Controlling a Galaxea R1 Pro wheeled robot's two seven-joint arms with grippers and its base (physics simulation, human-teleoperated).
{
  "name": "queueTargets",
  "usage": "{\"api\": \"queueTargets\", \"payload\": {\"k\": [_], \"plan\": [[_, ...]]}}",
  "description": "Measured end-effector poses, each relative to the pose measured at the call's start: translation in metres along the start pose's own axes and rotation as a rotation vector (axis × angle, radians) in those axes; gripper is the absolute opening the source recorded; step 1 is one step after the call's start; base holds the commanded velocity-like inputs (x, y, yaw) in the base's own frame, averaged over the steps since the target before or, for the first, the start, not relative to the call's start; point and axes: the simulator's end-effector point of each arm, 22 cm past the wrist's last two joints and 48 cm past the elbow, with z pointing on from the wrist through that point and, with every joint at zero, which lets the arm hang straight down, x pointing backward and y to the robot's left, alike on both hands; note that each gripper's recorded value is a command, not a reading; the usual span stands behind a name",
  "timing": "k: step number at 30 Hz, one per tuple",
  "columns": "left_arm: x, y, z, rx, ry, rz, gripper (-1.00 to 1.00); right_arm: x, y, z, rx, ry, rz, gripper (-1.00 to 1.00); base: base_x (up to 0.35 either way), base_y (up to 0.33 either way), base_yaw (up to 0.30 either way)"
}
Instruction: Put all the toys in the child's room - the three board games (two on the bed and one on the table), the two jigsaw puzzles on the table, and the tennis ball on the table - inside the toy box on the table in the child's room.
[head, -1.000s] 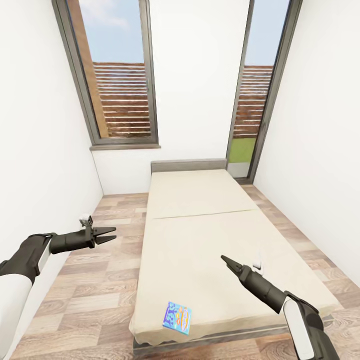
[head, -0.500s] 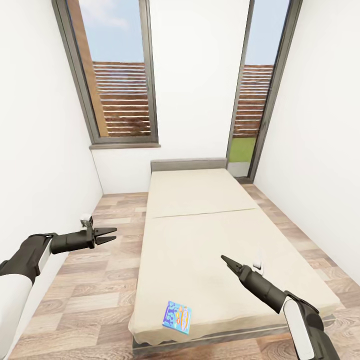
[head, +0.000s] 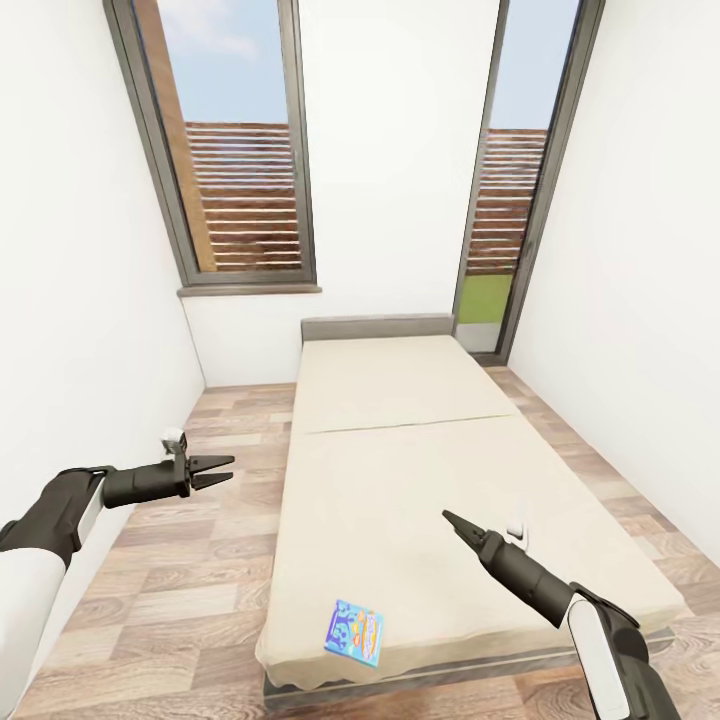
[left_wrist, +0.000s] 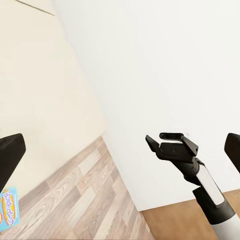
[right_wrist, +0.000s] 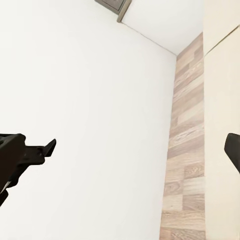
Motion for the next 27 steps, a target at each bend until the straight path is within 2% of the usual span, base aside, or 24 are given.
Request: {"api": "queueTargets", "payload": {"k": [20,27], "plan": [[0.011,0.024,0.006,0.002,0.000,0.002,1.00,0.011,-0.025,0.004,0.000,-0.001,-0.001,1.00,0.000,0.000,0.003],[0.014,0.029,0.006,0.002,0.000,0.003,1.00,0.014,-0.030,0.004,0.000,0.000,-0.001,1.00,0.000,0.000,0.152]]}}
